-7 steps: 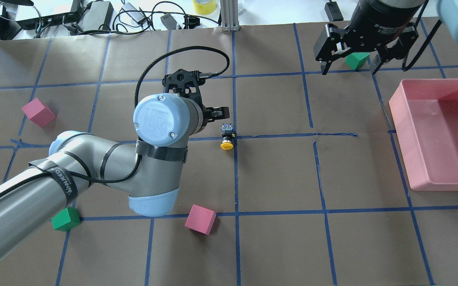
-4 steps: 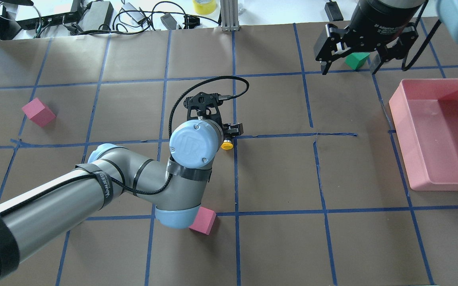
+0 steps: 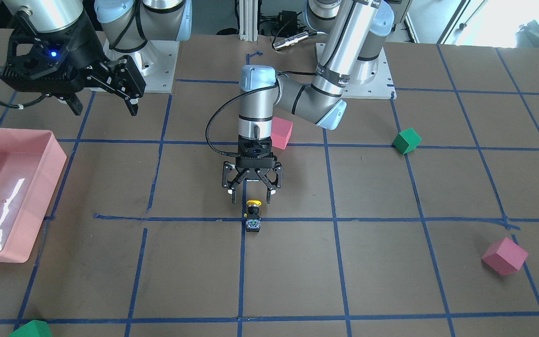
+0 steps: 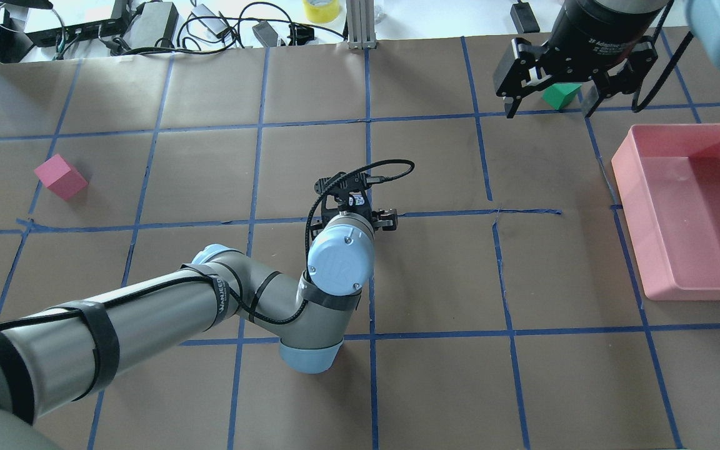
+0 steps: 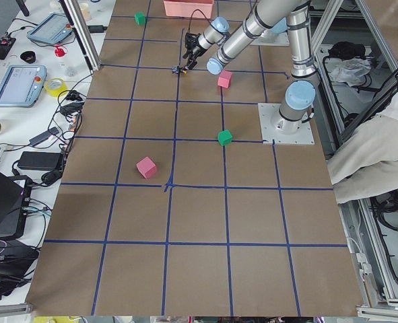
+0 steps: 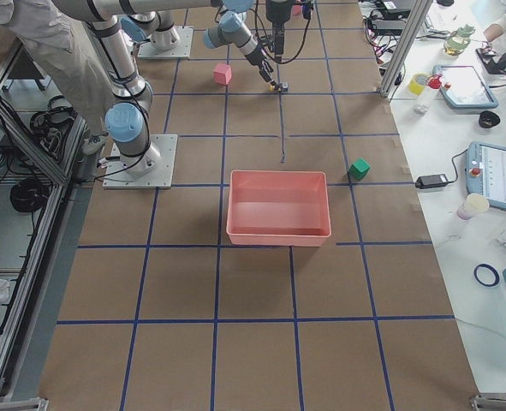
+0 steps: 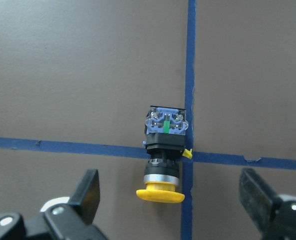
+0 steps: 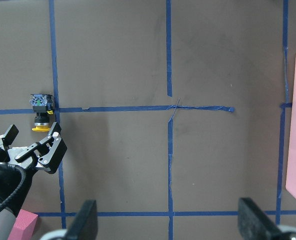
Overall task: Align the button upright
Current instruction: 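Lower the left gripper over the lying button switch, then grasp the button switch by its yellow cap with the left gripper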
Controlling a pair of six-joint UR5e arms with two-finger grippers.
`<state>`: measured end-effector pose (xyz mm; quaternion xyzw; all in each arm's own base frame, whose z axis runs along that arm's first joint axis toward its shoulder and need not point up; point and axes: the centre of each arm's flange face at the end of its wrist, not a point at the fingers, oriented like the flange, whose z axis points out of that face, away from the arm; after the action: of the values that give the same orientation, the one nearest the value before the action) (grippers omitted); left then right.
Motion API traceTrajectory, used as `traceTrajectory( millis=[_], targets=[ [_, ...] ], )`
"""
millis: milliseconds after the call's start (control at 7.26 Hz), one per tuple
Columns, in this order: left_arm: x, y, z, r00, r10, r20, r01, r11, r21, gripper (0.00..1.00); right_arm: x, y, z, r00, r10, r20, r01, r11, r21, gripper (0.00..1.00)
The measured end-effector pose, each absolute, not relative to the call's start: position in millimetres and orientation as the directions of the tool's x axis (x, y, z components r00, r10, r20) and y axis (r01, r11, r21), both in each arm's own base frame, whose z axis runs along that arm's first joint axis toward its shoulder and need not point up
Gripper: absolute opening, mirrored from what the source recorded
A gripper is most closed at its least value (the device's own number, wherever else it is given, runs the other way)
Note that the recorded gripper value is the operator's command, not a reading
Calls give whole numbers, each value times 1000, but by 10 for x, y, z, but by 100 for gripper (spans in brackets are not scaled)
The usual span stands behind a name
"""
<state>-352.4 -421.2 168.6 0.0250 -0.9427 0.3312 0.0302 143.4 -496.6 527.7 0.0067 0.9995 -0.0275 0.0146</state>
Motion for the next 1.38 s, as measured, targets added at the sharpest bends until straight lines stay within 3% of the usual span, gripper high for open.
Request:
traceTrajectory(
  millis=[275,689,964,1377],
  targets=[
    [-3496,-4142,1462,-998,4,64,-38,761,-647,82,1432,-4967,5278,-1000,13,-28,15,998,-55,100],
    [-3488,-4126,1382,-999,38,35,6,756,-654,26,1431,-4966,5277,-1000,14,-28,16,998,-54,100],
    [-3486,-4125,1367,-998,55,18,30,756,-653,2,1431,-4966,5277,-1000,14,-28,16,998,-54,100],
    [-3513,-4294,1584,-997,75,2,54,736,-675,0,1431,-4966,5278,-999,14,-29,16,998,-55,100]
  ],
)
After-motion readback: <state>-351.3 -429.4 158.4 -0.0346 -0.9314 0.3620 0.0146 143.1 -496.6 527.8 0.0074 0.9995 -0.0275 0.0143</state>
